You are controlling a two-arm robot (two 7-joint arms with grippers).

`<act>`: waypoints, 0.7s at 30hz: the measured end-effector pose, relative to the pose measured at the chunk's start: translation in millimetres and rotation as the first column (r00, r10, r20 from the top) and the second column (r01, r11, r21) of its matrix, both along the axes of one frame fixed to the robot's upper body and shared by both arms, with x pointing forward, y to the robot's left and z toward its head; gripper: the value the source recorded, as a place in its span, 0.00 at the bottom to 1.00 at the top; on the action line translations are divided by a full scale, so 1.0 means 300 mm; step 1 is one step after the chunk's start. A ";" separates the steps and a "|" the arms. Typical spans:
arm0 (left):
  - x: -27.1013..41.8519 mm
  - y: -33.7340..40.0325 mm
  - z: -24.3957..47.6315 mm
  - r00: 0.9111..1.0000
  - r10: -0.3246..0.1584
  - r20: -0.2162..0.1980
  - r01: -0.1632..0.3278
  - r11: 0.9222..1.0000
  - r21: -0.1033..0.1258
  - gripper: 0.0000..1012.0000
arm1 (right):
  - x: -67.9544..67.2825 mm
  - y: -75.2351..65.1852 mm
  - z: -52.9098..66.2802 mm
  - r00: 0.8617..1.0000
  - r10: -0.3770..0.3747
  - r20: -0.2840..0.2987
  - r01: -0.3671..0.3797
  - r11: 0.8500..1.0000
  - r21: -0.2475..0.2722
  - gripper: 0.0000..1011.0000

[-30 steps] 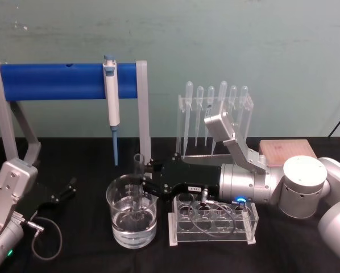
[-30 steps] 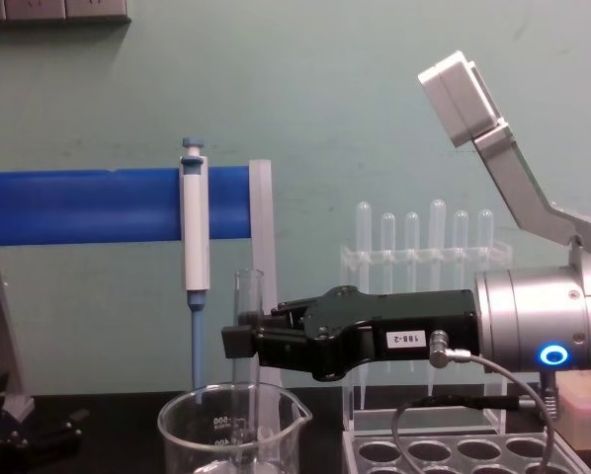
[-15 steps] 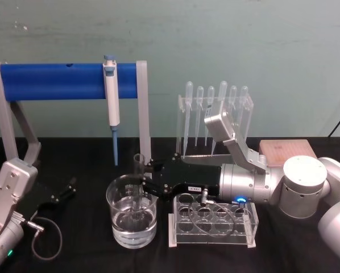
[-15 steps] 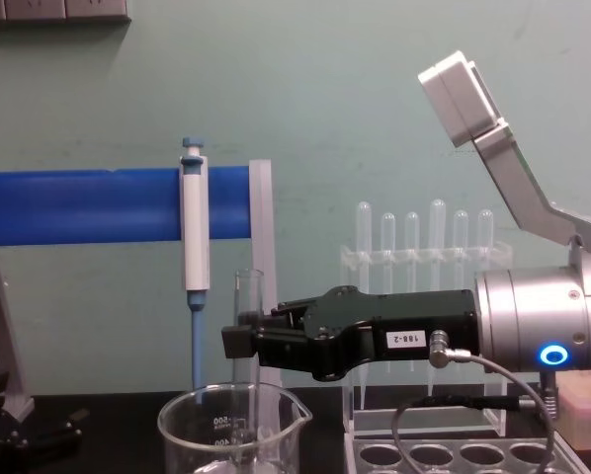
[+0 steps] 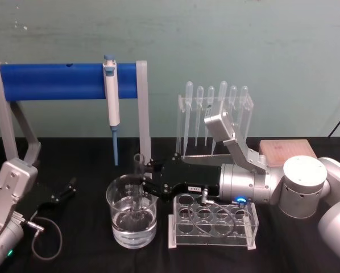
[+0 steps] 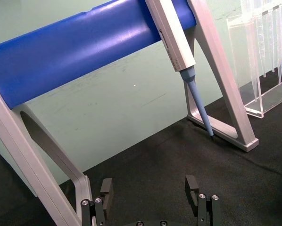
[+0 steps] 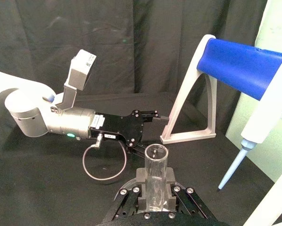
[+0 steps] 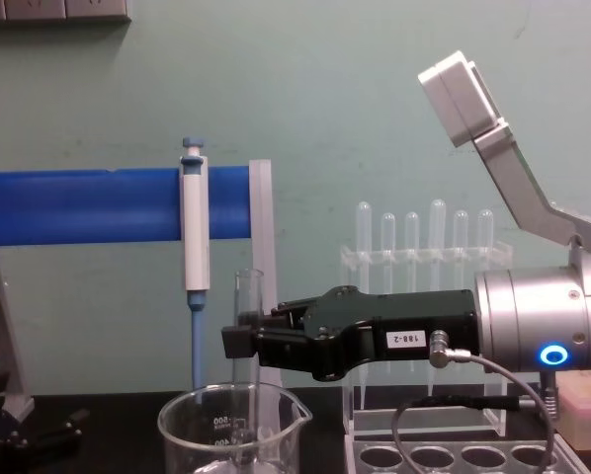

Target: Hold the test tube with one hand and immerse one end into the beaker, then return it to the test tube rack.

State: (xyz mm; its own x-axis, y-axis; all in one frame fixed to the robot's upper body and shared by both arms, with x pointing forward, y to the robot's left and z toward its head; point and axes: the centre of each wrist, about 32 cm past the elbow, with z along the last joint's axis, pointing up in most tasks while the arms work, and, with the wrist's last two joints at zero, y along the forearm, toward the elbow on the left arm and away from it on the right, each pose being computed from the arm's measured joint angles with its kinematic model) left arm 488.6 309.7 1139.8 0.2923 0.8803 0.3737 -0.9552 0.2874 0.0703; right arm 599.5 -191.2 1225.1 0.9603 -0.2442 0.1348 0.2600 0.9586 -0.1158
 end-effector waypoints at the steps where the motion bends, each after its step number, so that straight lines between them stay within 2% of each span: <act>1: 0.000 0.000 0.000 1.000 0.000 0.000 0.000 1.000 0.000 0.99 | 0.000 0.000 0.000 1.000 0.000 0.000 0.000 1.000 0.000 0.22; 21: 0.000 0.000 0.000 1.000 0.000 0.000 0.000 1.000 0.000 0.99 | 0.000 0.000 0.000 1.000 0.000 0.000 0.000 1.000 0.000 0.22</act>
